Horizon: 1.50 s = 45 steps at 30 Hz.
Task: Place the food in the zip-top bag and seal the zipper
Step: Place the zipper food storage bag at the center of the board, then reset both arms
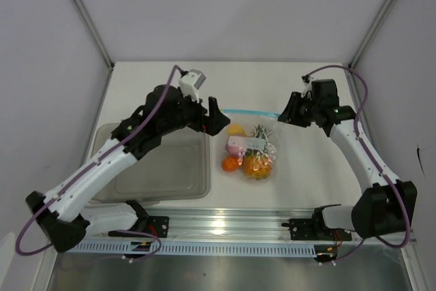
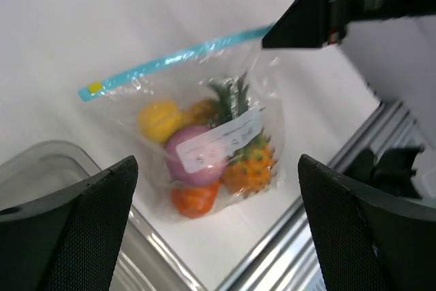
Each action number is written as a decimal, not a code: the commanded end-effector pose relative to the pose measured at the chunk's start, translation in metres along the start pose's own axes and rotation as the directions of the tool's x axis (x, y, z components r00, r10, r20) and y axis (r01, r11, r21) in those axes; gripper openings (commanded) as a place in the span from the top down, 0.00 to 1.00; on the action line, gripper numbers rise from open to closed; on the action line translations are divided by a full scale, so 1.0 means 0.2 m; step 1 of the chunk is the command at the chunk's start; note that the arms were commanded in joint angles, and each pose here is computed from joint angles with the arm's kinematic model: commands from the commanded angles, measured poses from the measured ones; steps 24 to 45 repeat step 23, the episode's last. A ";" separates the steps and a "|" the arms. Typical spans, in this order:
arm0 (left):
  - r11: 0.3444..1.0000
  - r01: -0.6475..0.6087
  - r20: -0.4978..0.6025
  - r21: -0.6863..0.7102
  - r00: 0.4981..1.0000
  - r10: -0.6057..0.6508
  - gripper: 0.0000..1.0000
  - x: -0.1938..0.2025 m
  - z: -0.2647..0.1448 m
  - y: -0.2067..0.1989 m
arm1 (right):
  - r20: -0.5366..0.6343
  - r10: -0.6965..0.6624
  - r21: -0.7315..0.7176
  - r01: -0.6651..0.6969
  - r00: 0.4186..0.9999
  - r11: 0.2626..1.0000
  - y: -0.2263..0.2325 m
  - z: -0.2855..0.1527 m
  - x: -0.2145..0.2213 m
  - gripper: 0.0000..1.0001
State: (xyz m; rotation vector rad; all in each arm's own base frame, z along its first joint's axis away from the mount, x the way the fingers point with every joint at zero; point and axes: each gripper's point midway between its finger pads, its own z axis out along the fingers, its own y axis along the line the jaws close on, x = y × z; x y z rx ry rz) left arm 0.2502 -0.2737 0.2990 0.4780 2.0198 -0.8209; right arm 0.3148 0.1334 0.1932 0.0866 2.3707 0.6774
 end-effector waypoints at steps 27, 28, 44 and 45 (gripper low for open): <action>0.912 0.310 0.168 0.268 0.917 -0.361 0.00 0.58 -0.55 -0.04 | 0.083 -0.086 0.055 0.082 0.993 0.995 0.24 -0.39 0.63 0.00; 0.912 0.310 0.168 0.268 0.917 -0.361 0.00 0.58 -0.55 -0.04 | 0.083 -0.086 0.055 0.082 0.993 0.995 0.24 -0.39 0.63 0.00; 0.912 0.310 0.168 0.268 0.917 -0.361 0.00 0.58 -0.55 -0.04 | 0.083 -0.086 0.055 0.082 0.993 0.995 0.24 -0.39 0.63 0.00; 0.912 0.310 0.168 0.268 0.917 -0.361 0.00 0.58 -0.55 -0.04 | 0.083 -0.086 0.055 0.082 0.993 0.995 0.24 -0.39 0.63 0.00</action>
